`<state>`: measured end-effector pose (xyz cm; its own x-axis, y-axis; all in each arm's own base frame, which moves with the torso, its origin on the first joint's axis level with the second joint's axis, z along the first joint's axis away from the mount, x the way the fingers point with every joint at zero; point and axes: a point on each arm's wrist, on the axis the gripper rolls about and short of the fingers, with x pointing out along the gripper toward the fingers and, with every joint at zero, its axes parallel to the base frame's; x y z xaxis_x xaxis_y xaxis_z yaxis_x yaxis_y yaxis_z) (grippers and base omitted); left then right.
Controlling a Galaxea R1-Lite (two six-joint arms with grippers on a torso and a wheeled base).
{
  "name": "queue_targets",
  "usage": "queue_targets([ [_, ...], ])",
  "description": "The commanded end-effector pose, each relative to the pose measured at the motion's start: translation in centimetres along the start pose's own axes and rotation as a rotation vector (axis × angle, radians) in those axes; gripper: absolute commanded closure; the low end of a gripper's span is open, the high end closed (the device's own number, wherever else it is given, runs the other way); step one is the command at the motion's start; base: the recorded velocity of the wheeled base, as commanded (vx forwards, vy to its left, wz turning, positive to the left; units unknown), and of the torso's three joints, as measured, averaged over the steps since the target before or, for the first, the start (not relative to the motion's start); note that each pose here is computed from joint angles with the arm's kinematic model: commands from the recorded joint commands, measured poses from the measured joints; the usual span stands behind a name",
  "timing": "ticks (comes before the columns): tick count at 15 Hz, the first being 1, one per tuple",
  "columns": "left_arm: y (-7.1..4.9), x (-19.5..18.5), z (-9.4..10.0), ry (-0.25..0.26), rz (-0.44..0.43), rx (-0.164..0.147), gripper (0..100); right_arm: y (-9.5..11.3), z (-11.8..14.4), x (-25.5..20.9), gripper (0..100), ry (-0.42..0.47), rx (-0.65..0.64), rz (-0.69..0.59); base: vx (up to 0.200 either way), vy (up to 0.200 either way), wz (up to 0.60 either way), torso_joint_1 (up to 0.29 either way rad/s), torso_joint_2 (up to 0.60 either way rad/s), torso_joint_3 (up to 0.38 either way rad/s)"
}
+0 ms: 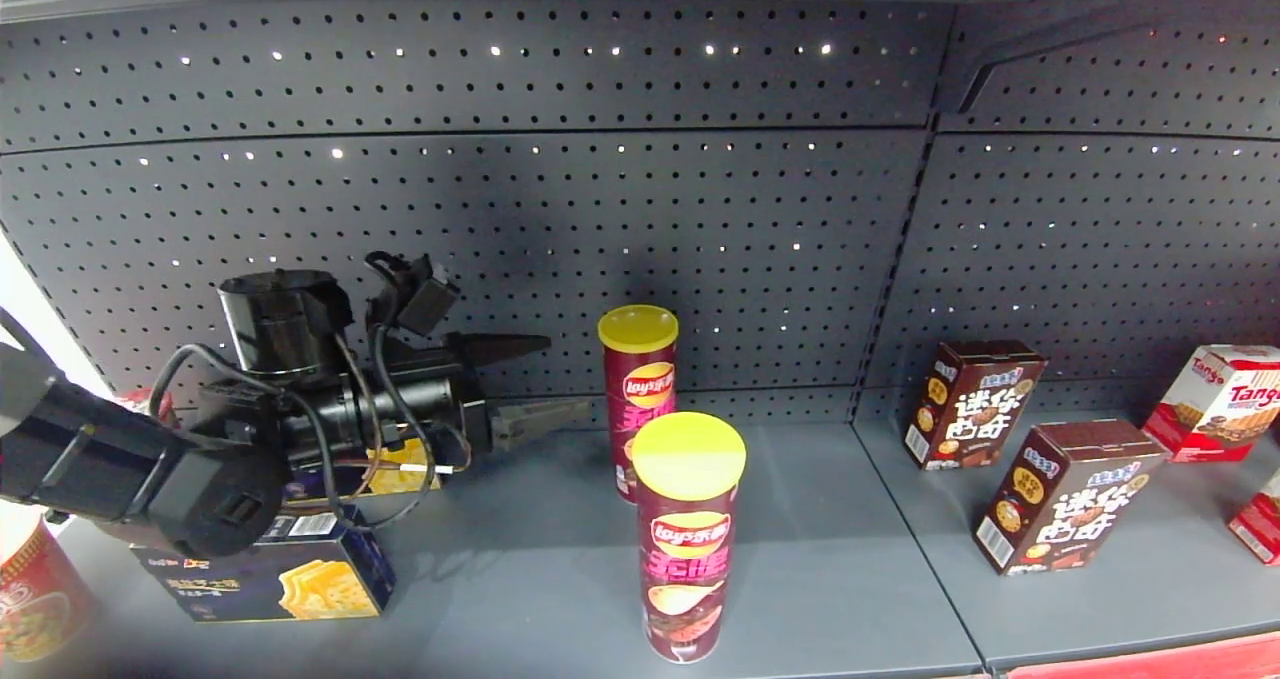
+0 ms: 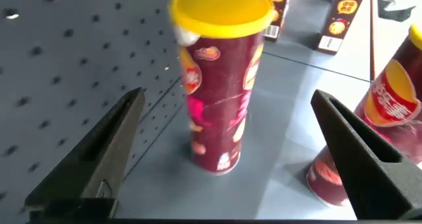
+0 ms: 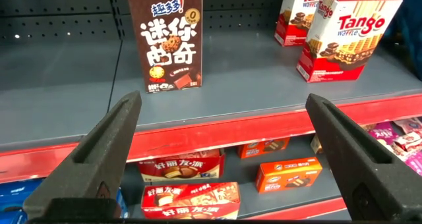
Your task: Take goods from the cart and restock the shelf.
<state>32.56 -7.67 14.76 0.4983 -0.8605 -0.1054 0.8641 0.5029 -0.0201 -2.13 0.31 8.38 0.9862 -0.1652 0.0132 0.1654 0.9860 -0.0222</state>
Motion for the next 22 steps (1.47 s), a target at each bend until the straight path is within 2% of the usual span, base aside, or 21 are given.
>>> queue_targets([
  [1, -0.9, -3.0, 1.8, -0.035, 0.053, 0.031, 0, 0.0, 0.0, 0.0, 0, 0.001, -0.001, 0.000, 0.000, 0.000, 0.00, 0.000, 0.00, 0.000],
  [3, -2.1, -5.0, 3.9, -0.080, 0.088, 0.063, 0, 0.0, 0.0, 0.0, 0, 0.001, -0.001, 0.000, 0.000, 0.000, 0.00, 0.000, 0.00, 0.000],
  [5, -3.4, -6.9, 5.5, -0.115, 0.157, 0.080, 0, 0.0, 0.0, 0.0, 0, 0.001, -0.001, 0.002, 0.000, 0.000, 0.00, 0.000, 0.00, 0.000],
  [6, -3.5, -7.3, 5.7, -0.119, 0.176, 0.086, 0, 0.0, 0.0, 0.0, 0, 0.002, 0.001, 0.002, 0.000, 0.000, 0.00, 0.000, 0.00, 0.000],
  [8, -4.8, -9.2, 5.6, -0.123, 0.273, 0.088, 0, 0.0, 0.0, 0.0, 0, 0.002, 0.002, 0.005, 0.000, 0.000, 0.00, 0.000, 0.00, 0.000],
  [11, -6.9, -10.9, 6.4, -0.159, 0.372, 0.109, 0, 0.0, 0.0, 0.0, 0, 0.002, 0.002, 0.006, 0.000, 0.000, 0.00, 0.000, 0.00, 0.000],
  [13, -8.7, -12.3, 7.1, -0.210, 0.447, 0.075, 0, 0.0, 0.0, 0.0, 0, 0.002, -0.002, 0.005, 0.000, 0.000, 0.00, 0.000, 0.00, 0.000],
  [16, -9.9, -13.6, 7.0, -0.230, 0.627, 0.019, 0, 0.0, 0.0, 0.0, 0, 0.002, -0.004, 0.002, 0.000, 0.000, 0.00, 0.000, 0.00, 0.000],
  [17, -10.7, -14.2, 6.2, -0.226, 0.709, -0.003, 0, 0.0, 0.0, 0.0, 0, 0.002, -0.004, 0.003, 0.000, 0.000, 0.00, 0.000, 0.00, 0.000],
  [19, -12.0, -15.1, 4.5, -0.199, 0.820, -0.034, 0, 0.0, 0.0, 0.0, 0, 0.002, -0.002, 0.003, 0.000, 0.000, 0.00, 0.000, 0.00, 0.000],
  [21, -13.5, -16.2, 3.6, -0.177, 0.876, -0.054, 0, 0.0, 0.0, 0.0, 0, 0.001, -0.001, 0.000, 0.000, 0.000, 0.00, 0.000, 0.00, 0.000],
  [22, -15.2, -17.4, 2.9, -0.151, 0.919, -0.074, 0, 0.0, 0.0, 0.0, 0, 0.001, -0.002, -0.001, 0.000, 0.000, 0.00, 0.000, 0.00, 0.000],
])
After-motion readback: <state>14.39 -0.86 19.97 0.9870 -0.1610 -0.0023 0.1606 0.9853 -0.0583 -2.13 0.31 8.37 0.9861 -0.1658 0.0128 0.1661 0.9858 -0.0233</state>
